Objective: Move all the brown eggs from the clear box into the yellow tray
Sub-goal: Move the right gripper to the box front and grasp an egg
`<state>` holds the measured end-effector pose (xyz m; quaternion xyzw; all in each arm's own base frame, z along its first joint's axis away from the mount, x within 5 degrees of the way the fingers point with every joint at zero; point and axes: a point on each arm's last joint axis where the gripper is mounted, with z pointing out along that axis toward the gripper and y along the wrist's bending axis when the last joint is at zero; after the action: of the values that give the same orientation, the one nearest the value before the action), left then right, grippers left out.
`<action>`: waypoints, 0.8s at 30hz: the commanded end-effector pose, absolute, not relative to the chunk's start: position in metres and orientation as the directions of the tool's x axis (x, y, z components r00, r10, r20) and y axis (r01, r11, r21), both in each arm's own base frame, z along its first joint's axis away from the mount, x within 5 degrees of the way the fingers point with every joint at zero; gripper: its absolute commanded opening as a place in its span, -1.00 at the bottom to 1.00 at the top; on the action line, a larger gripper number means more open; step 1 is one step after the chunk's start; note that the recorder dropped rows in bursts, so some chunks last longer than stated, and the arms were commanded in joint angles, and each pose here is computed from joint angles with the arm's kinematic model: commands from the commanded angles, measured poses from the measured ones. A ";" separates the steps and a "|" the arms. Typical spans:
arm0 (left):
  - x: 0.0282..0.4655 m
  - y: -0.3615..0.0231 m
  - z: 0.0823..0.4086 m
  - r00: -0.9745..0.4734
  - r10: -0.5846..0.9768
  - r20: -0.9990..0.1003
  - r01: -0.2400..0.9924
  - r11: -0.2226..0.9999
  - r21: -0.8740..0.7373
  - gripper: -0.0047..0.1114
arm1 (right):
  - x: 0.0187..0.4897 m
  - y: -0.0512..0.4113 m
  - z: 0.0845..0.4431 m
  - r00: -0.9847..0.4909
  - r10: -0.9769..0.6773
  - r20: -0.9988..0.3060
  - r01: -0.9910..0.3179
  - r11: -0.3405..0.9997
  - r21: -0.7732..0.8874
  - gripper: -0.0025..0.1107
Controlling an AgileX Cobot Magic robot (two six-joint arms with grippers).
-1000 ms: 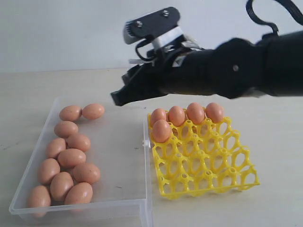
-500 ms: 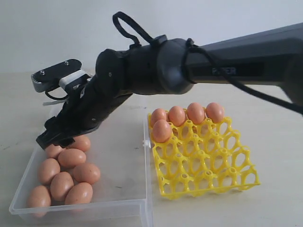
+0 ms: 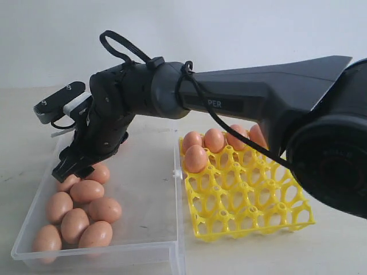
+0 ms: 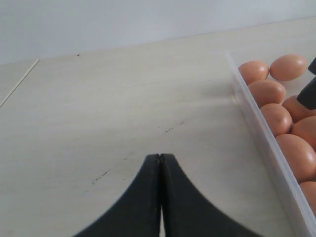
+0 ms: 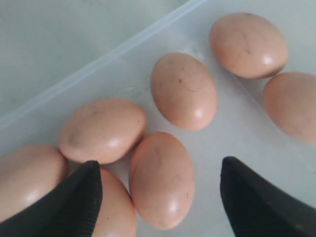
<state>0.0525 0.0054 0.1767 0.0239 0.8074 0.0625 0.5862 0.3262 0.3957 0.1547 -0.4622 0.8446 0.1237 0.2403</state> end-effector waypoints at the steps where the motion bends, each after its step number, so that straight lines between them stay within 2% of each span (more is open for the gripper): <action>1: 0.052 0.005 0.179 -0.293 0.108 -0.950 -0.030 0.992 0.122 -0.92 | 0.331 0.395 0.149 -0.454 -0.730 -0.511 -0.838 0.544 -0.034 0.21; 14: 0.052 0.005 0.179 -0.293 0.108 -0.950 -0.030 0.992 0.122 -0.92 | 0.335 0.394 0.121 -0.474 -0.737 -0.482 -0.834 0.552 -0.023 0.09; 17: 0.052 0.005 0.179 -0.293 0.108 -0.950 -0.030 0.992 0.122 -0.92 | 0.335 0.394 0.116 -0.475 -0.745 -0.468 -0.837 0.547 -0.023 -0.16; 22: 0.052 0.005 0.179 -0.293 0.108 -0.950 -0.030 0.992 0.122 -0.92 | 0.336 0.399 0.124 -0.432 -0.731 -0.528 -0.854 0.520 -0.023 -0.96; 24: 0.052 0.005 0.179 -0.293 0.108 -0.950 -0.030 0.992 0.122 -0.92 | 0.339 0.398 0.136 -0.425 -0.704 -0.568 -0.847 0.530 -0.023 -0.96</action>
<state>0.0525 0.0054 0.1767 0.0239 0.8074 0.0625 0.5862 0.3340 0.3968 0.1157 -0.4704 0.8445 0.1175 0.2274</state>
